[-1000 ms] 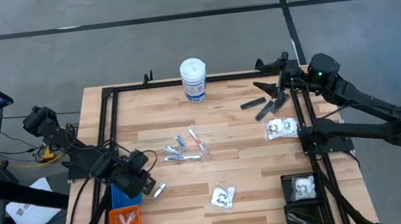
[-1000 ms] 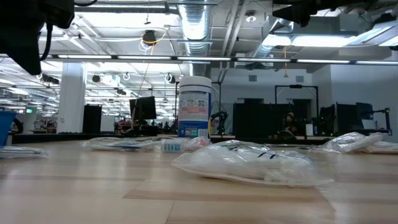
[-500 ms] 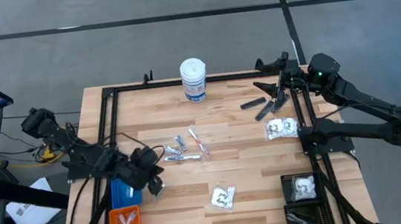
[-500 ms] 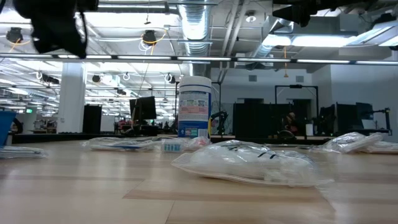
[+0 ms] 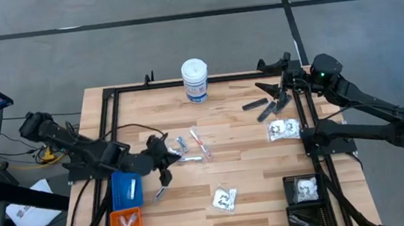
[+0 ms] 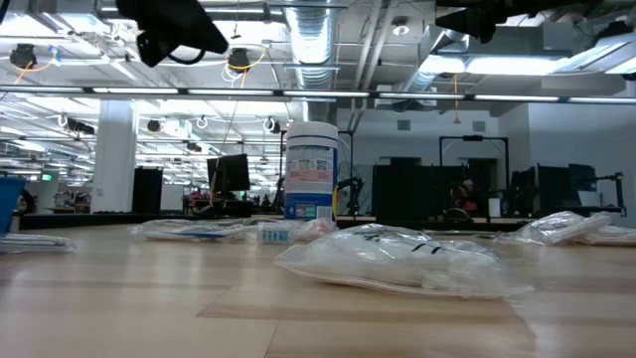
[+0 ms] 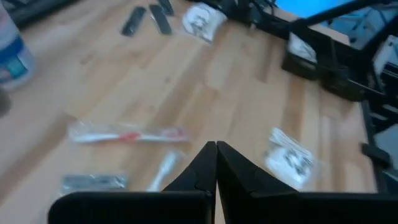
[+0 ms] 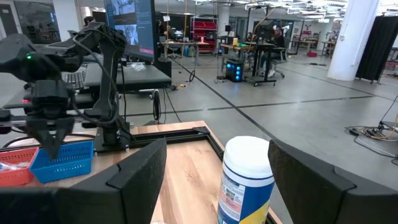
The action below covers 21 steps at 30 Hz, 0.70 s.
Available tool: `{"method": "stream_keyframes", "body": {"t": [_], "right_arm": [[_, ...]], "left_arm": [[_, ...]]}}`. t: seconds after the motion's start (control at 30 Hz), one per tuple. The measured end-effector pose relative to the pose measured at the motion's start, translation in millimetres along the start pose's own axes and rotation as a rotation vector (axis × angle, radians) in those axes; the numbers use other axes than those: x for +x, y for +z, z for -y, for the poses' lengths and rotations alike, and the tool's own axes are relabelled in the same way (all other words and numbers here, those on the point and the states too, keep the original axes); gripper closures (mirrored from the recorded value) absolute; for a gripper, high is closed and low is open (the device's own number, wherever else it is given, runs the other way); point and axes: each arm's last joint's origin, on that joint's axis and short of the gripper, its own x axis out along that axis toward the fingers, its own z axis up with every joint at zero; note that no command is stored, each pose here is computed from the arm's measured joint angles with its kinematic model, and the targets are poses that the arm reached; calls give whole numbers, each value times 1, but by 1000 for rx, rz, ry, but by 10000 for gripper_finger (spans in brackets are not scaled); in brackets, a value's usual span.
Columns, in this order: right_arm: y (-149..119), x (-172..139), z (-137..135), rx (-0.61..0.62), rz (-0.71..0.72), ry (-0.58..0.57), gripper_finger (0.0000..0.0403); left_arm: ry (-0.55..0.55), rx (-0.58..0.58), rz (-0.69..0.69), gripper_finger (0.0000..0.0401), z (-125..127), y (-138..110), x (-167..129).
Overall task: Pick & Place Travel size toiletries
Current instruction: Put the blue toothbrush into the orange bin
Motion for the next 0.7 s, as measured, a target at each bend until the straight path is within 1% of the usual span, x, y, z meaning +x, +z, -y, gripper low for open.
{"method": "stream_keyframes", "body": {"t": [0.17,0.27,0.33,0.47,0.57,0.63,0.7], "right_arm": [[0,0,0,-5,0,0,127],[0,0,0,-7,0,0,127],[0,0,0,-7,1,0,127],[0,0,0,-8,3,0,127],[0,0,0,-8,3,0,127],[0,0,0,-8,3,0,127],[0,0,0,-8,3,0,127]], "left_arm": [[35,104,23,400,-8,7,7],[66,156,21,400,-15,7,12],[79,174,1,400,-22,4,16],[51,166,-79,394,-38,-7,27],[13,148,-98,374,-45,-19,34],[-8,145,-95,351,-48,-26,37],[-21,172,-92,324,-49,-32,39]]}}
